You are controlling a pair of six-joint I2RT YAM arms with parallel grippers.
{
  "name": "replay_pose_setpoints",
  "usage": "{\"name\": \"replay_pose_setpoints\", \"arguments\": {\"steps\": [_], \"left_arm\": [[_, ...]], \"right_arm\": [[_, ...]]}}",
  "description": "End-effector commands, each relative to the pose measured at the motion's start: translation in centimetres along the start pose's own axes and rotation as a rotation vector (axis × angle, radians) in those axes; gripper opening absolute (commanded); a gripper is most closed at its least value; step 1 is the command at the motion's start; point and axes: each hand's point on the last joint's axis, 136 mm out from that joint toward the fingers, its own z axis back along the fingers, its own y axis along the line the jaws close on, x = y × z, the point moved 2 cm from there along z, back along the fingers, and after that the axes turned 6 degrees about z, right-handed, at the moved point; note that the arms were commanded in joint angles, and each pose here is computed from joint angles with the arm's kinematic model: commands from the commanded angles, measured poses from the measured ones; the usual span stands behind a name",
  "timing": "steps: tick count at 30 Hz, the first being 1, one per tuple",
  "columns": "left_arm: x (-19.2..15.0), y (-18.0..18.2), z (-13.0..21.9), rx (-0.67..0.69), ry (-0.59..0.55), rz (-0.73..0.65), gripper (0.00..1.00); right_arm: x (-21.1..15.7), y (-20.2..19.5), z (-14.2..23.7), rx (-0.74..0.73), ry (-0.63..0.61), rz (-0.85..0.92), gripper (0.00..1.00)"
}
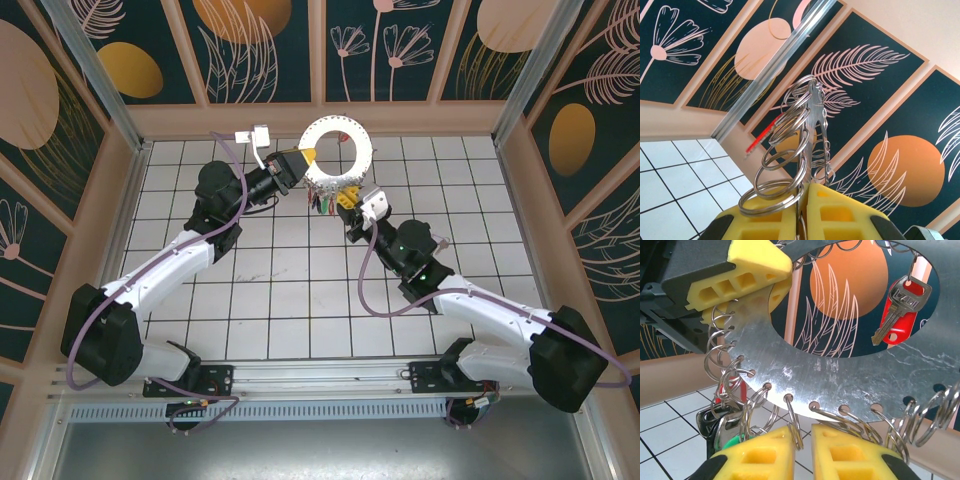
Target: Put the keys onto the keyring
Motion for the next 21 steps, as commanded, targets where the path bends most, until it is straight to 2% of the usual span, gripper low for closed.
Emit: {"name": "replay_pose_setpoints", "arguments": {"steps": [1,4,10,13,18,21], "left_arm": [[0.7,-1.7,-0.1,-0.062,-0.027,-0.02,0.0],[0.7,-1.6,-0.1,-0.058,-0.029,-0.019,0.0],[0.9,-1.1,0.0,-0.032,-0.045,-0.005,0.0],[0.9,0.3,0.1,0.04,-0.067,0.027,0.02],[0.7,3.1,0.5,0.144,-0.127,0.153,0.03],[-0.9,5.5,1.1,0.189,-0.13,0.255,0.03]], "right_arm": [[1.7,-0.3,-0.1,0.002,-0.066,-0.02,0.15],[1.9,-0.3,-0.2,0.006,-0.072,-0.022,0.14],[1.4,-0.3,-0.1,0.004,-0.058,-0.036,0.0],[1.1,-0.3,0.1,0.002,-0.042,-0.05,0.0],[0.6,-0.2,0.1,0.011,-0.008,-0.085,0.0],[0.4,-0.6,0.2,-0.013,-0.001,-0.11,0.0]]}}
